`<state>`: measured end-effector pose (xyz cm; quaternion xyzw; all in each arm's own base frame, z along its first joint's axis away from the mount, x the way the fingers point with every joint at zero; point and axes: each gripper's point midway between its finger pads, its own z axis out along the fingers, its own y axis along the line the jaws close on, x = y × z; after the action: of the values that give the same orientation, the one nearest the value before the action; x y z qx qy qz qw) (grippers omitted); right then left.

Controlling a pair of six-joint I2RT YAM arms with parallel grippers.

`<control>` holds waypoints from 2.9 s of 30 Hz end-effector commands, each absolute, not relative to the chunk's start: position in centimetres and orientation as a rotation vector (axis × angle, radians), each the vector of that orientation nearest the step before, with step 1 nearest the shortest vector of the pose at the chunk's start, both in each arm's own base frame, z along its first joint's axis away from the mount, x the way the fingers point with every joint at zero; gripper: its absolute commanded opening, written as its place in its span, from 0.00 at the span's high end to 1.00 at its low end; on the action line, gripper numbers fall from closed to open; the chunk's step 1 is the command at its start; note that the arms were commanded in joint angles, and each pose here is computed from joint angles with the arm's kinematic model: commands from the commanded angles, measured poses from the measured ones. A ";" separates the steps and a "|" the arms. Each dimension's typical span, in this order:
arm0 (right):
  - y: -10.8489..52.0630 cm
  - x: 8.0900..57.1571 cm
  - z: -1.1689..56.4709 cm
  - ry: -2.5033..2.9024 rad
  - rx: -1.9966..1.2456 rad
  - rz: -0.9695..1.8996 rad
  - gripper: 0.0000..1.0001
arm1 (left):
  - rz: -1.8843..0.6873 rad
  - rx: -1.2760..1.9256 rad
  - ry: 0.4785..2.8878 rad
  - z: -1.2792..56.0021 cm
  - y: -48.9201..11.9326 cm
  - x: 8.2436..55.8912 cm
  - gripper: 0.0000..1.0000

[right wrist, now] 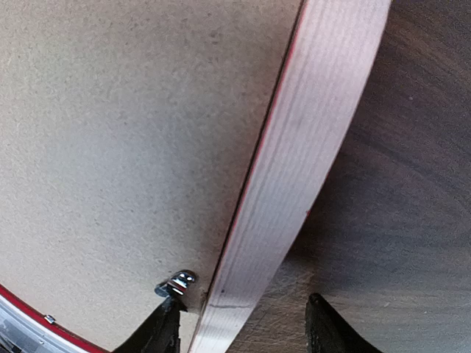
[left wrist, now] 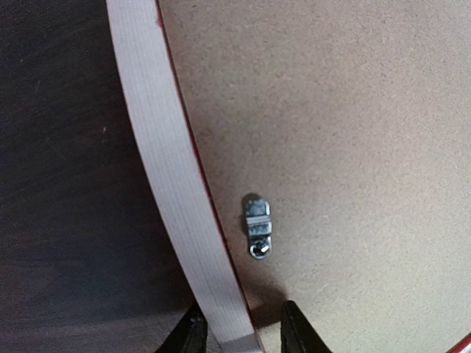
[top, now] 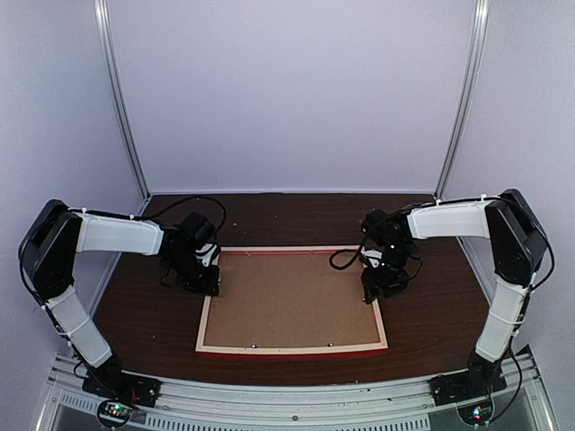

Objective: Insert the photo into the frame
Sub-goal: Press the fastener.

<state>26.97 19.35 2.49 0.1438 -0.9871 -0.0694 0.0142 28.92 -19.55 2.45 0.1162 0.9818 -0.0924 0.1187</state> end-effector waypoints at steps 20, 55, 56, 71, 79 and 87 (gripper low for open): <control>21.8 29.6 2.1 -3.165 0.430 -0.317 0.46 | -0.268 0.344 2.876 2.8 -19.6 28.5 0.64; 21.3 27.8 2.5 -3.051 0.590 -0.481 0.37 | -0.267 0.345 2.879 2.7 -19.6 28.5 0.64; 21.1 27.7 2.4 -3.048 0.596 -0.473 0.37 | -0.267 0.347 2.879 2.7 -19.6 28.5 0.64; 19.7 28.9 2.3 -3.087 0.630 -0.334 0.42 | -0.263 0.346 2.881 2.7 -19.5 28.4 0.64; 19.9 29.5 2.1 -3.111 0.603 -0.335 0.44 | -0.265 0.346 2.882 2.6 -19.5 28.4 0.64; 20.3 30.5 1.9 -3.146 0.534 -0.342 0.48 | -0.262 0.345 2.884 2.6 -19.4 28.3 0.64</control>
<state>29.13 20.71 2.35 0.1874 -0.9743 -0.1231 -0.0201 28.91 -19.56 2.45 0.1164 0.9817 -0.0924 0.1187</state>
